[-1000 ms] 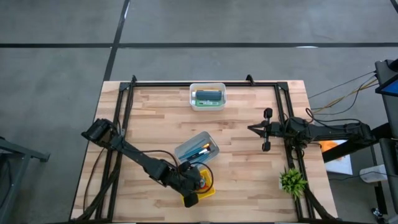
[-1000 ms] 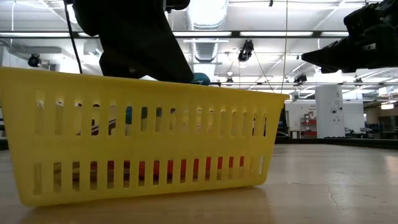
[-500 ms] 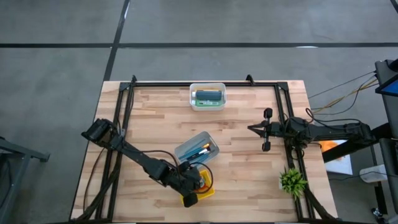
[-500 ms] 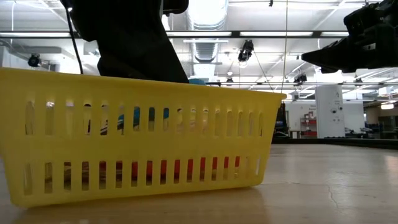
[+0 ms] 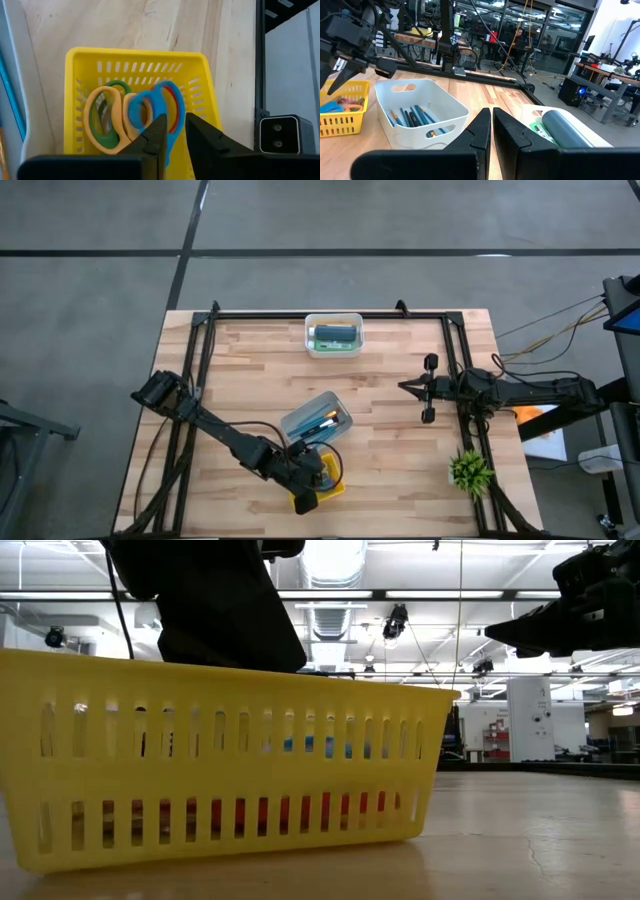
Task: Pick & Place Paint Supplies
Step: Return to Home Position
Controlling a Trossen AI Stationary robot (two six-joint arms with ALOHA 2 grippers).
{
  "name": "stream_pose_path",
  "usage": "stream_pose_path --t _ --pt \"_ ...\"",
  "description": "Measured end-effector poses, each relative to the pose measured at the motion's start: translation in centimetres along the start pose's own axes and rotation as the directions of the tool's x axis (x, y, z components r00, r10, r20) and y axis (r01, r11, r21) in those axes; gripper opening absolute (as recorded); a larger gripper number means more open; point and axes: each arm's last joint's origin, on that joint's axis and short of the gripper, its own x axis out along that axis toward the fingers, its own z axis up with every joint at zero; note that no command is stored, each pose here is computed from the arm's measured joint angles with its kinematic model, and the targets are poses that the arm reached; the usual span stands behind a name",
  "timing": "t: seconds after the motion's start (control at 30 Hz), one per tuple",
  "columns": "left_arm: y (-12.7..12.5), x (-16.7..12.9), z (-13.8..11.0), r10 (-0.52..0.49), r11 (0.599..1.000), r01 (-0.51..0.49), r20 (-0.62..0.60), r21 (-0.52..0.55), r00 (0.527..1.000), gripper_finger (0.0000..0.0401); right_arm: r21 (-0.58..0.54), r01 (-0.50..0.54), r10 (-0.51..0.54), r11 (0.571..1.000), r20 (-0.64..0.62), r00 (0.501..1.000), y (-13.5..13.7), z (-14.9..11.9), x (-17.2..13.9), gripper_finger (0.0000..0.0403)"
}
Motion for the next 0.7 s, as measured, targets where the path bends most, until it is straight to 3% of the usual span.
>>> stream_pose_path --t 0.2,0.47,0.7 --pt "-0.3 -0.1 0.3 -0.011 1.0 0.011 0.01 0.007 1.0 0.0078 0.0 0.0 0.0 1.0 0.0 1.0 0.0 0.0 0.0 0.0015" --pt "-1.2 -1.8 1.7 -0.069 0.989 0.059 0.069 0.132 0.995 0.0076 0.0 0.0 0.0 1.0 0.0 1.0 0.0 0.0 0.0 0.0015" --pt "-1.4 -2.9 2.4 -0.084 0.969 0.054 0.118 0.24 0.989 0.0009 0.0 -0.002 0.002 1.0 0.001 1.0 0.0 0.0 0.0 0.0015"
